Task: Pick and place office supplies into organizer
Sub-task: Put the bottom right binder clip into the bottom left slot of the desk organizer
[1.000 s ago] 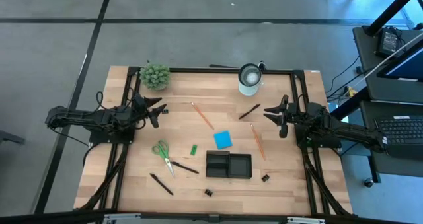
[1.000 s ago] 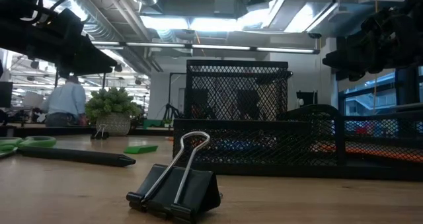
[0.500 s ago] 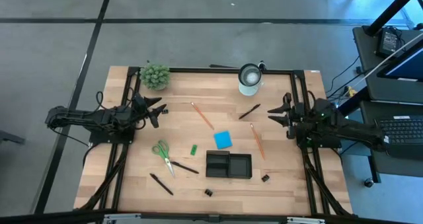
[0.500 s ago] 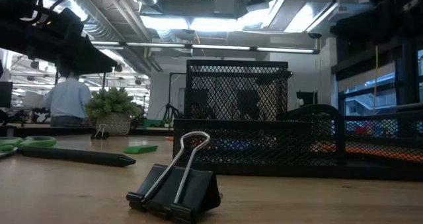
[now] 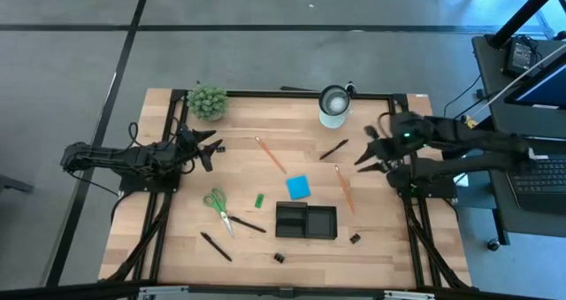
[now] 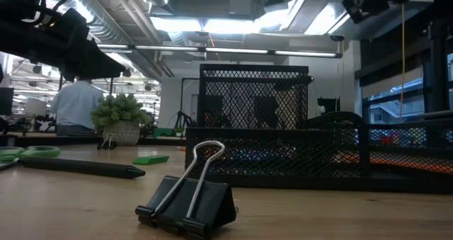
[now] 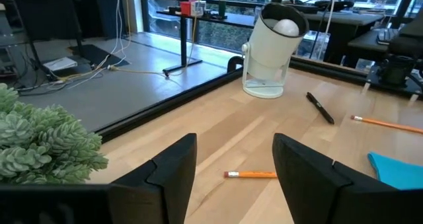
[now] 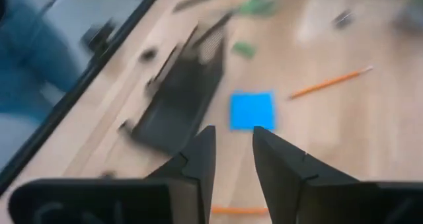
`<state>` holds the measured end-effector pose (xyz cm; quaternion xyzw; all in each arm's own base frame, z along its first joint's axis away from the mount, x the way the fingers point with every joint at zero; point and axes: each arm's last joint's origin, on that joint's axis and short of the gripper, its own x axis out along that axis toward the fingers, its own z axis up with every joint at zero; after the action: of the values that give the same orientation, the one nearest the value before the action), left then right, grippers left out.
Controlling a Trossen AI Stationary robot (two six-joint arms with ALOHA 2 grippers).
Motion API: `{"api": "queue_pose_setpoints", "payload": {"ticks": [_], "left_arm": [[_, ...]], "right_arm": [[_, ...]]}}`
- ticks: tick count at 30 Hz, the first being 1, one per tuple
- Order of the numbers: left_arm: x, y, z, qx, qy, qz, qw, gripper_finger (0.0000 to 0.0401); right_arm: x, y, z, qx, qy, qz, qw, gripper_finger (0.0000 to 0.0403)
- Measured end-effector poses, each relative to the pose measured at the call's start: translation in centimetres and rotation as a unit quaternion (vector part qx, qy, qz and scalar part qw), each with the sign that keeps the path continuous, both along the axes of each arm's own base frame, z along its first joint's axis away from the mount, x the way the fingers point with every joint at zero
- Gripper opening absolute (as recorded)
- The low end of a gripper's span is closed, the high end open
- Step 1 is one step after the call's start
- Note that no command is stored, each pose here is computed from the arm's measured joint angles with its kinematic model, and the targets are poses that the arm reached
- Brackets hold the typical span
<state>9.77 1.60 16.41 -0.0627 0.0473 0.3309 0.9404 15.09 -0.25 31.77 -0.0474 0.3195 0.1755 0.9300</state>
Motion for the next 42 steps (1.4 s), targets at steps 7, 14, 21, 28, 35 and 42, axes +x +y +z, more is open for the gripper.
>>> {"api": "queue_pose_setpoints", "payload": {"ticks": [7, 14, 21, 28, 35, 42], "left_arm": [[0.0, 0.0, 0.0, 0.0, 0.0, 0.0, 1.0, 0.0194], [0.0, 0.0, 0.0, 0.0, 0.0, 0.0, 1.0, 0.0194], [0.0, 0.0, 0.0, 0.0, 0.0, 0.0, 1.0, 0.0194], [0.0, 0.0, 0.0, 0.0, 0.0, 0.0, 1.0, 0.0194], [0.0, 0.0, 0.0, 0.0, 0.0, 0.0, 1.0, 0.0194], [0.0, 0.0, 0.0, 0.0, 0.0, 0.0, 1.0, 0.0194]], "right_arm": [[3.7, 2.6, 1.6, 0.018, 0.12, 0.057, 0.991, 0.0104], [6.5, 4.2, 0.8, 0.14, 0.22, -0.031, 0.965, 0.0104], [7.8, 4.5, -0.4, 0.171, 0.266, -0.077, 0.946, 0.0104], [9.4, 4.7, -1.1, 0.182, 0.257, -0.085, 0.945, 0.0104], [10.7, 4.8, -2.2, 0.181, 0.273, -0.092, 0.94, 0.0104], [11.5, 6.1, -3.8, 0.168, 0.308, -0.077, 0.933, 0.0104]]}}
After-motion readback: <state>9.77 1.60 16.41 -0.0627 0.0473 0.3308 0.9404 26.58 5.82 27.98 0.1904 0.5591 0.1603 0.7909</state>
